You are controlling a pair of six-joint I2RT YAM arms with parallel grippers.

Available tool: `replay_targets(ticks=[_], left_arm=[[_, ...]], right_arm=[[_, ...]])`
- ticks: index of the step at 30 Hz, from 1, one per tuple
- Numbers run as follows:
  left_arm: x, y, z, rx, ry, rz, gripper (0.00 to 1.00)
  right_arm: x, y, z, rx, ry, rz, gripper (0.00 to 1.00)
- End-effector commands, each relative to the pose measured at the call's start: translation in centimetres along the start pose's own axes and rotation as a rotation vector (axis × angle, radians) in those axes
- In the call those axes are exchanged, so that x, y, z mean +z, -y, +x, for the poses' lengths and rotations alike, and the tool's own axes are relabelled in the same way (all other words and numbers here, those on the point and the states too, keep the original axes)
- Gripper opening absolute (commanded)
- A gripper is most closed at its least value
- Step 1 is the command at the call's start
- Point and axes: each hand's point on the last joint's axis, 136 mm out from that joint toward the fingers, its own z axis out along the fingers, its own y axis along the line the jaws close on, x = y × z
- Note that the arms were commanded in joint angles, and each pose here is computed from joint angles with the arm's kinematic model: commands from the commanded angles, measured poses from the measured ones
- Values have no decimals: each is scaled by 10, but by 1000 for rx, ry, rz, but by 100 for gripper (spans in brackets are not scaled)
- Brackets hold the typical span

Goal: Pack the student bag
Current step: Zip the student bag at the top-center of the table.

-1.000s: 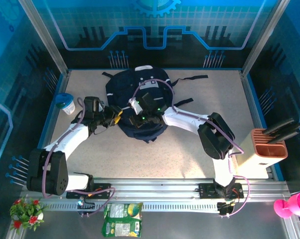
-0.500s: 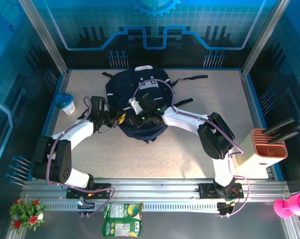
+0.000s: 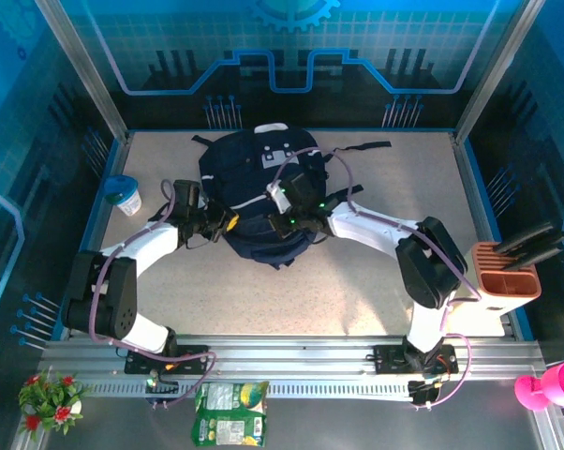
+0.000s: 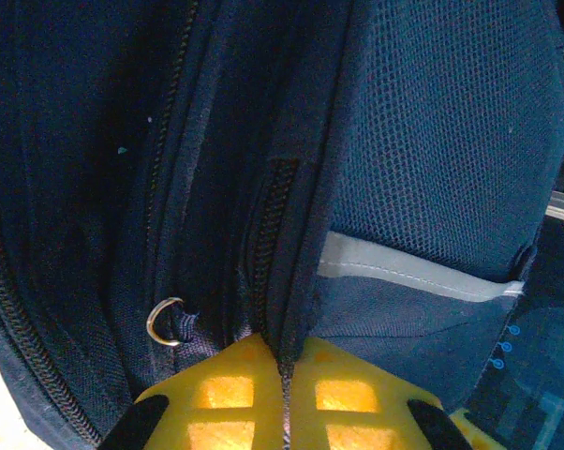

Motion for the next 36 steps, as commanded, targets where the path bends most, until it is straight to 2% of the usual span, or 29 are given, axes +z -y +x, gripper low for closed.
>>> replay_targets(ticks=[1, 5, 13, 18, 22, 28, 33, 36], left_arm=[[-5, 6, -19, 43, 51, -6, 0], [-7, 3, -18, 83, 32, -32, 0], [-11, -4, -21, 184, -3, -98, 0], [-12, -3, -25, 331, -20, -138, 0], [-10, -8, -22, 431, -71, -173, 0], [-5, -13, -20, 491, -122, -191, 0], [-1, -12, -18, 508, -159, -183, 0], [-2, -9, -19, 518, -148, -176, 0]], right_arm=[[-17, 36, 15, -36, -50, 106, 0], [-20, 59, 19, -90, -75, 180, 0], [-28, 91, 21, -155, -116, 212, 0], [-31, 109, 20, -184, -114, 190, 0], [-27, 123, 10, -218, -108, 167, 0], [-15, 147, -10, -213, -82, 159, 1], [-6, 151, -27, -181, -56, 143, 5], [-5, 157, -37, -108, -37, 167, 11]])
